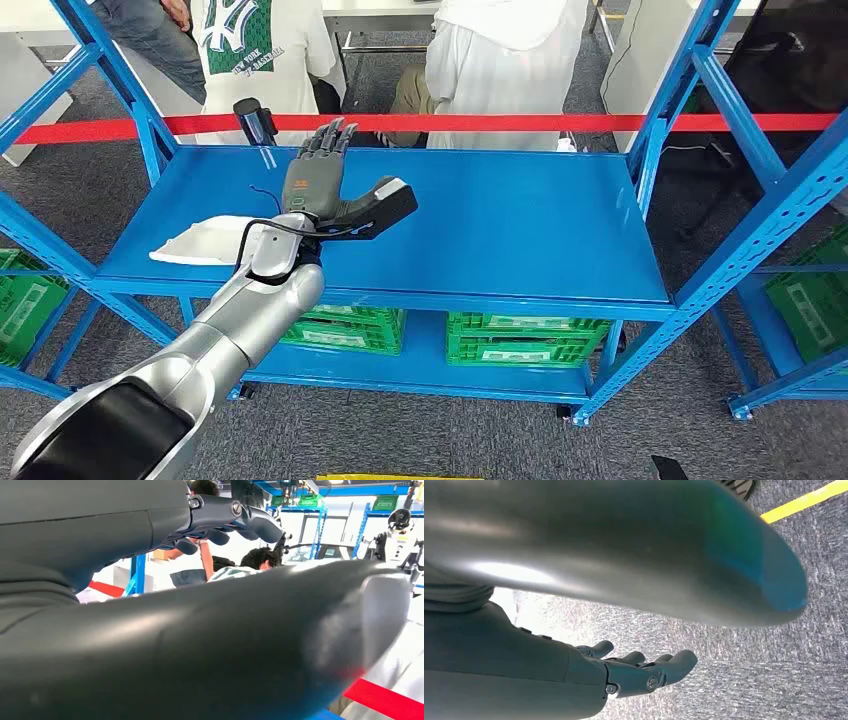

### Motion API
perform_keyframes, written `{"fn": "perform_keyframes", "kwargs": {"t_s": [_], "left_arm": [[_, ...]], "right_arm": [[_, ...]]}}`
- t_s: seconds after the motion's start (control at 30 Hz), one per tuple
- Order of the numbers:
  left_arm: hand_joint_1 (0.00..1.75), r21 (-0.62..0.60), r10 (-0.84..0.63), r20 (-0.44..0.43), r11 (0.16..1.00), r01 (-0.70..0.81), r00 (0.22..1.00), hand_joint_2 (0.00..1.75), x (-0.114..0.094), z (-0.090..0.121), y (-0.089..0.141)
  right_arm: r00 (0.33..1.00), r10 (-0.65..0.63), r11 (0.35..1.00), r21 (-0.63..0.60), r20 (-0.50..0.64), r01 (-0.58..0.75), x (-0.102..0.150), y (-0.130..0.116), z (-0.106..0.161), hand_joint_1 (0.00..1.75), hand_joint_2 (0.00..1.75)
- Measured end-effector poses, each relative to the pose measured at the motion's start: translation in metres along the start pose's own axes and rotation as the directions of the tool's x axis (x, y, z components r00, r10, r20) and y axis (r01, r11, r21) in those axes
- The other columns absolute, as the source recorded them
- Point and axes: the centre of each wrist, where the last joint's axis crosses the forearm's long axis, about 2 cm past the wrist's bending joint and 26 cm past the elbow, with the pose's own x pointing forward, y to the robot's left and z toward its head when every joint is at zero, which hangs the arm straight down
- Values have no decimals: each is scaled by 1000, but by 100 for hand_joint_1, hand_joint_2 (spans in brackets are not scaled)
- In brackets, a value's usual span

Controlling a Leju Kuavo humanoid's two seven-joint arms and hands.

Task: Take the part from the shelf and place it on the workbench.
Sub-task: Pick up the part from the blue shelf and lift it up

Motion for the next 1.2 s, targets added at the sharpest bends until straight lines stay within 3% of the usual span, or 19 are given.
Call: {"fn": "perform_keyframes", "kwargs": {"t_s": [0.8,1.0,1.2], "left_arm": [[0,-3,-12,-11,1000,12,1000,0,7,-4,4],[0,-43,-62,-115,997,57,991,0,3,-3,5],[0,-106,-105,-286,991,77,952,0,-34,11,8]], "right_arm": [[998,-41,999,3,53,41,-1,-1,0,0,0],[998,-38,999,3,49,37,-1,-1,0,0,0],[998,-25,1000,7,49,25,-1,-1,0,0,0]]}}
